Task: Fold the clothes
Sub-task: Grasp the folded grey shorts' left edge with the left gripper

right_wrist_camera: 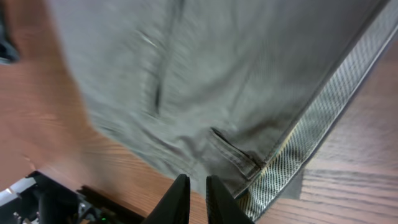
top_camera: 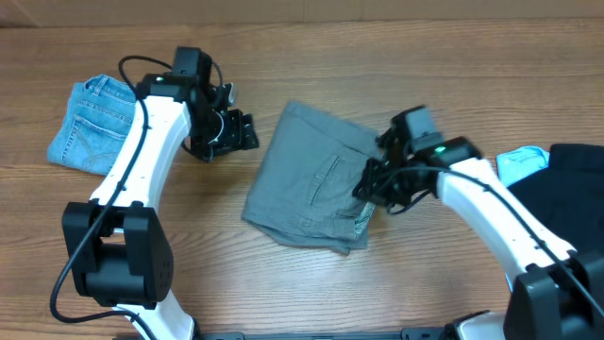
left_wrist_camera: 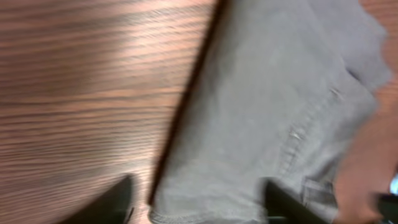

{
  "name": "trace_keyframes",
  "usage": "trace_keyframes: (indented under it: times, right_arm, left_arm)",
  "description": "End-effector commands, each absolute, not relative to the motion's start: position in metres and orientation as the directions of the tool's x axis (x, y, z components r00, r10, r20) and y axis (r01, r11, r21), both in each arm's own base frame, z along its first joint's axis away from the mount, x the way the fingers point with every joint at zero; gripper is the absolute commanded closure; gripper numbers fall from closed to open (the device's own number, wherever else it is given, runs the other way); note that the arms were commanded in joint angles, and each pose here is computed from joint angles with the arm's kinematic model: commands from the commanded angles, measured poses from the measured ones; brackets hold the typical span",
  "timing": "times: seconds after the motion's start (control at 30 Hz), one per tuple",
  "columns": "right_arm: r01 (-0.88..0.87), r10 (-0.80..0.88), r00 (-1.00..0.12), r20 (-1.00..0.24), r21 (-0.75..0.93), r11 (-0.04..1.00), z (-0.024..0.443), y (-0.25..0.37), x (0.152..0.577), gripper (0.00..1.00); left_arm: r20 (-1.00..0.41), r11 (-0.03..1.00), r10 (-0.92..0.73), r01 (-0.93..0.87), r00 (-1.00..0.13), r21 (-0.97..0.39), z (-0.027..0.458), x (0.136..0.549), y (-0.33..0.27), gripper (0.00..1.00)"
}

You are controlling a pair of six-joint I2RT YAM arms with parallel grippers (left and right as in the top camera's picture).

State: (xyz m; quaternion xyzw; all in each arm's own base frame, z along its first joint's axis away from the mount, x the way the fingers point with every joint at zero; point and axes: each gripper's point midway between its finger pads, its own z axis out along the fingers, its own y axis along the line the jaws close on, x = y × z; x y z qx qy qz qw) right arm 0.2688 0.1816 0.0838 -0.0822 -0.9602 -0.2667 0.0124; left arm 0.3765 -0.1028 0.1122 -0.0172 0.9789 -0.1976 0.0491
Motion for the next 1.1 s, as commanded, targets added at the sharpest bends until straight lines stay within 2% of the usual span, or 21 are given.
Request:
trace_keyframes:
  times: [0.0, 0.03, 0.1, 0.2, 0.23, 0.37, 0.43, 0.53, 0.6, 0.77, 0.9, 0.97, 1.07]
  right_arm:
    - [0.306, 0.246, -0.949, 0.196, 0.403, 0.862, 0.042, 0.172, 0.245, 0.87]
    - [0.357, 0.283, -0.929, 0.238, 0.374, 0.856, 0.027, 0.169, 0.236, 0.87]
    - [0.413, 0.326, -0.901, 0.286, 0.333, 0.848, 0.007, 0.165, 0.225, 0.87]
    - [0.503, 0.402, -0.843, 0.359, 0.258, 0.825, -0.015, 0.157, 0.208, 0.93]
    - [0.517, 0.413, -0.831, 0.372, 0.247, 0.819, -0.016, 0.155, 0.206, 0.96]
    - [0.568, 0.464, -0.785, 0.411, 0.176, 0.804, -0.011, 0.138, 0.194, 0.96]
    - [0.549, 0.461, -0.798, 0.389, 0.152, 0.822, -0.006, 0.125, 0.194, 0.96]
    - [0.481, 0.398, -0.848, 0.351, 0.194, 0.855, 0.013, 0.119, 0.202, 0.95]
    - [0.385, 0.302, -0.906, 0.296, 0.282, 0.879, 0.037, 0.125, 0.216, 0.94]
    - [0.233, 0.157, -0.969, 0.189, 0.505, 0.831, 0.09, 0.163, 0.242, 0.92]
    - [0.164, 0.13, -0.986, 0.1, 0.579, 0.798, 0.098, 0.187, 0.262, 0.9]
    - [0.19, 0.179, -0.981, 0.075, 0.55, 0.813, 0.091, 0.188, 0.271, 0.9]
    - [0.287, 0.279, -0.956, 0.089, 0.475, 0.832, 0.069, 0.187, 0.276, 0.88]
  left_arm:
    - [-0.02, 0.864, 0.088, 0.086, -0.996, -0.496, 0.095, 0.344, -0.134, 0.73]
    - [0.009, 0.864, 0.103, 0.085, -0.995, -0.496, 0.083, 0.333, -0.138, 0.79]
    - [0.045, 0.861, 0.132, 0.092, -0.99, -0.499, 0.061, 0.315, -0.146, 0.84]
    - [0.08, 0.862, 0.165, 0.104, -0.983, -0.496, 0.028, 0.288, -0.152, 0.85]
    - [0.088, 0.863, 0.166, 0.102, -0.982, -0.495, 0.022, 0.283, -0.151, 0.85]
    - [0.153, 0.916, 0.113, 0.043, -0.982, -0.4, -0.008, 0.262, -0.123, 0.89]
    - [0.17, 0.922, 0.083, 0.011, -0.982, -0.386, -0.008, 0.261, -0.114, 0.89]
    - [0.183, 0.855, 0.044, -0.058, -0.982, -0.516, 0.009, 0.268, -0.124, 0.74]
    - [0.166, 0.763, 0.051, -0.069, -0.985, -0.643, 0.031, 0.276, -0.138, 0.66]
    - [0.086, 0.669, 0.041, -0.037, -0.995, -0.743, 0.07, 0.304, -0.148, 0.57]
    - [-0.023, 0.676, 0.033, 0.04, -0.999, -0.736, 0.098, 0.336, -0.144, 0.49]
    - [-0.083, 0.694, 0.024, 0.077, -0.996, -0.716, 0.109, 0.353, -0.139, 0.4]
    - [-0.181, 0.816, 0.008, 0.112, -0.983, -0.568, 0.104, 0.381, -0.113, 0.25]
